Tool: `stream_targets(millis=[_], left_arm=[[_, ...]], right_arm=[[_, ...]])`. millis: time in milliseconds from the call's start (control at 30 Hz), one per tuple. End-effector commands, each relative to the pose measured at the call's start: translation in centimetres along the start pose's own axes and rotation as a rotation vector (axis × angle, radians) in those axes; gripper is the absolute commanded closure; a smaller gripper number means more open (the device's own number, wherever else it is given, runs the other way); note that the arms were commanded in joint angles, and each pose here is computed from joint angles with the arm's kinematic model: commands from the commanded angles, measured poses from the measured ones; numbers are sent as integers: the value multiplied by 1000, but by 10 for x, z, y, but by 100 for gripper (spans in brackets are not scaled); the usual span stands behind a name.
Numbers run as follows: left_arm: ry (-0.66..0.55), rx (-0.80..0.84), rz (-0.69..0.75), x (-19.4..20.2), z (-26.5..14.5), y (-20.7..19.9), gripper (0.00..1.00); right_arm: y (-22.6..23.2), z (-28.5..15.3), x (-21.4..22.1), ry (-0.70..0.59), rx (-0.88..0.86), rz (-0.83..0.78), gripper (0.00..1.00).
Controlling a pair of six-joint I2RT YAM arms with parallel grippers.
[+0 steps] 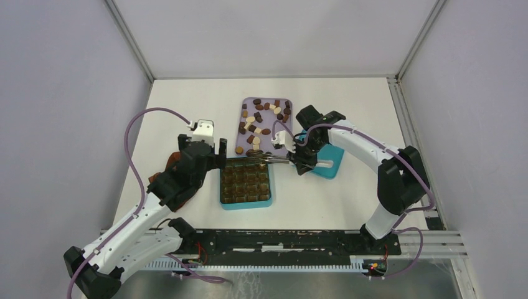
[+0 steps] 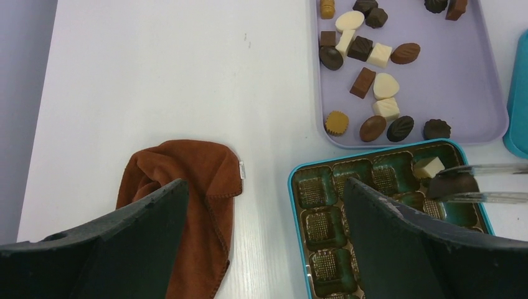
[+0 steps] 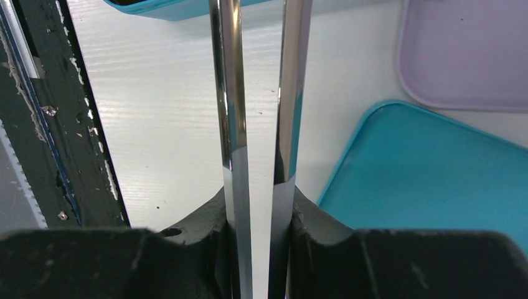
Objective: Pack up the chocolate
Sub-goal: Place the fake chocolate in the packing box.
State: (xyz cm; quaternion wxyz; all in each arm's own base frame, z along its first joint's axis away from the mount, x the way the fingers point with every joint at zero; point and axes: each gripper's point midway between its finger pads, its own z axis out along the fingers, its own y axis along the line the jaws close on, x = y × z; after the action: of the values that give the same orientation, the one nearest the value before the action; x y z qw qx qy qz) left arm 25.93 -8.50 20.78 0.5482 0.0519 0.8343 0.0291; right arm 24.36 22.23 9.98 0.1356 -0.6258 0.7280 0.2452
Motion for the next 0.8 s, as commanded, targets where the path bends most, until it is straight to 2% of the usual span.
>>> stream_targets(millis=[0,467,767], left_arm=[[-39,-27,3,-10,1,5,1],[-25,-26,15,-7,3,4,1],[-21,-24,19,-6,3,4,2]], right_arm=[[-9,7,-7,31,60,-54,95],[-32,18,-18,145,172,-54,86],[-31,23,-12,179,174,-60,70]])
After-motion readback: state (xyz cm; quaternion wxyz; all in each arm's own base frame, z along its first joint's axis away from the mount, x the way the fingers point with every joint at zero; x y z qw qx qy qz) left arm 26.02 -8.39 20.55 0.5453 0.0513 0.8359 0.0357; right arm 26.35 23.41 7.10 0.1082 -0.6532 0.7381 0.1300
